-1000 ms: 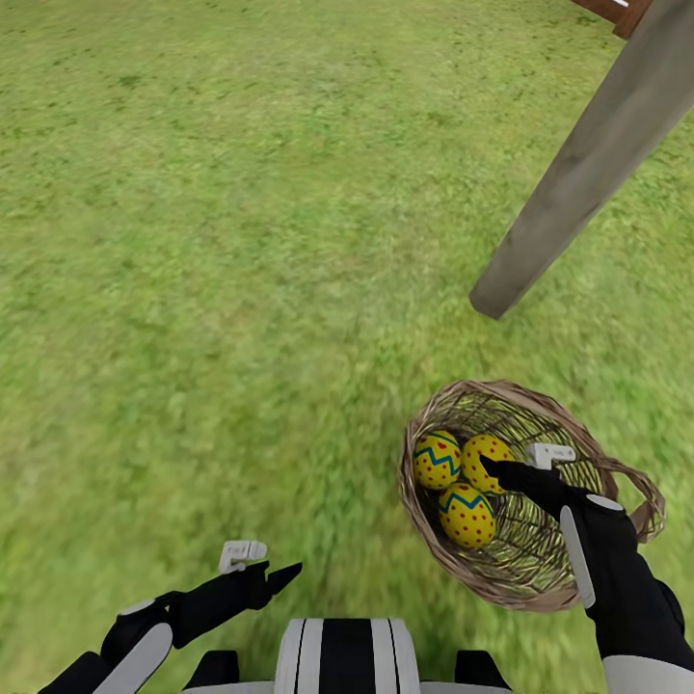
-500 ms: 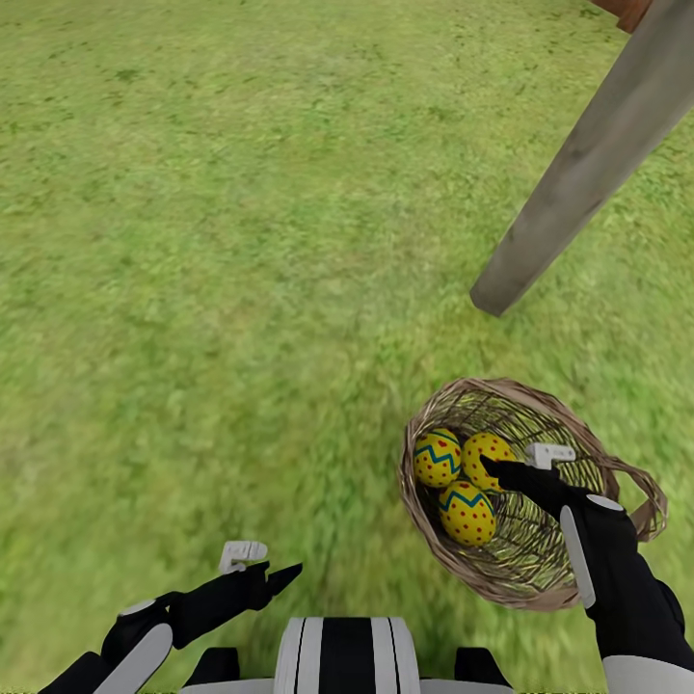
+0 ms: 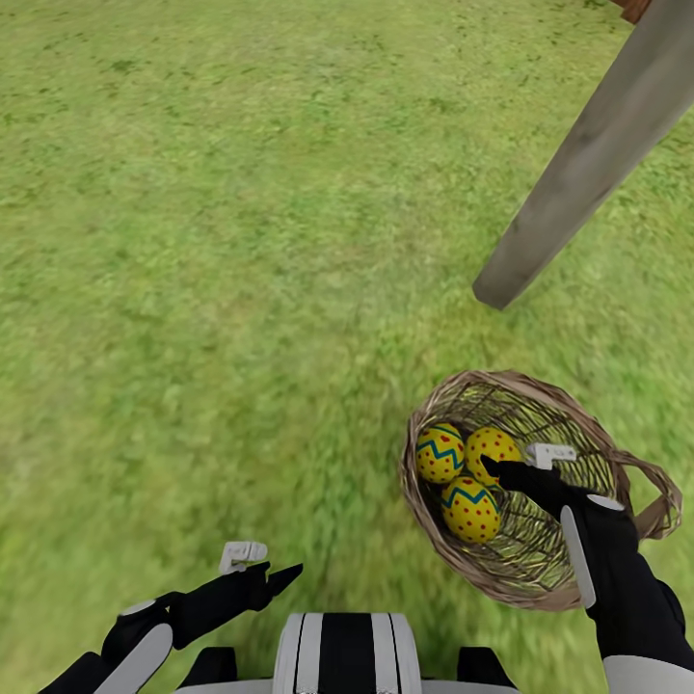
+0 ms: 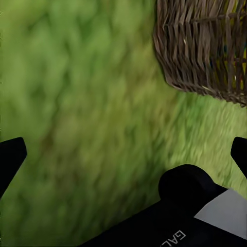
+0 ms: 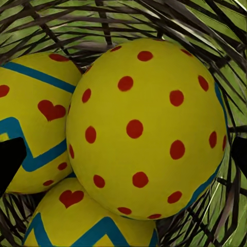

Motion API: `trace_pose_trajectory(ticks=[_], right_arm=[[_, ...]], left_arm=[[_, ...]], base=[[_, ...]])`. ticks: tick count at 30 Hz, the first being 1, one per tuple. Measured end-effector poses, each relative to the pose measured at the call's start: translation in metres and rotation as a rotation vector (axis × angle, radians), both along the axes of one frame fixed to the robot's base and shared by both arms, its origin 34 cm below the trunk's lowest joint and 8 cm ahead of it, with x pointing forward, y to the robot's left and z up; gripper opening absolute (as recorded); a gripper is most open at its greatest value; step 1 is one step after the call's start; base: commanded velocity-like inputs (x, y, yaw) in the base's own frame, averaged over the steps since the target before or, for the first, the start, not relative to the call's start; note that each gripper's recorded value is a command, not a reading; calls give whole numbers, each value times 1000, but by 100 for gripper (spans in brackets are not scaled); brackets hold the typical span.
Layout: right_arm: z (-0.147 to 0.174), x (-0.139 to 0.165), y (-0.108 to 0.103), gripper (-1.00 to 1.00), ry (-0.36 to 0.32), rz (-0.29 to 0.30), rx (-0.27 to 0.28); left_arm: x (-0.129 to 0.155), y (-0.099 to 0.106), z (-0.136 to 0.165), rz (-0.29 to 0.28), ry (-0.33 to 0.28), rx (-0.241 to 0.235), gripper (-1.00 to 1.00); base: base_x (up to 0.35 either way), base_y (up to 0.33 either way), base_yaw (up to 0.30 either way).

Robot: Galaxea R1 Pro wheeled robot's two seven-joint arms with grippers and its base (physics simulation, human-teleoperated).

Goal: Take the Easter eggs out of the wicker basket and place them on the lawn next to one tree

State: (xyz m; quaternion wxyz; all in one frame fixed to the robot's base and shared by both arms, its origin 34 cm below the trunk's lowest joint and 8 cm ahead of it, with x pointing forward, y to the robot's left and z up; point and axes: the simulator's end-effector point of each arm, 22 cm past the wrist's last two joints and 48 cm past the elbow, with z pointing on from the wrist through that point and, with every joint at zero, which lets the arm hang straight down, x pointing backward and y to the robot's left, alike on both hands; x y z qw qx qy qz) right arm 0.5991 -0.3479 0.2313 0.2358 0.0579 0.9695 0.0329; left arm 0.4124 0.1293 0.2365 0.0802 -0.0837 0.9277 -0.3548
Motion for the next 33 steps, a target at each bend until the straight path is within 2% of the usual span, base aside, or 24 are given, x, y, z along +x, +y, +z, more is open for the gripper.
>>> trace_pose_trajectory(ticks=[3,6,10,33], right_arm=[[-7,-2,-2,100,2,-4,-9],[-7,-2,-12,100,6,-23,-50],[-5,0,-14,100,-1,-24,-62],[-10,2,-11,100,-12,-10,-68]], left_arm=[[-2,0,-7,-1,0,-1,100],[-2,-1,-7,-1,1,-1,100],[-3,-1,-7,-2,1,-1,100],[-7,-3,-15,-5,3,-3,100]], base=[[0,0,0],[0,0,0],[0,0,0],[0,0,0]])
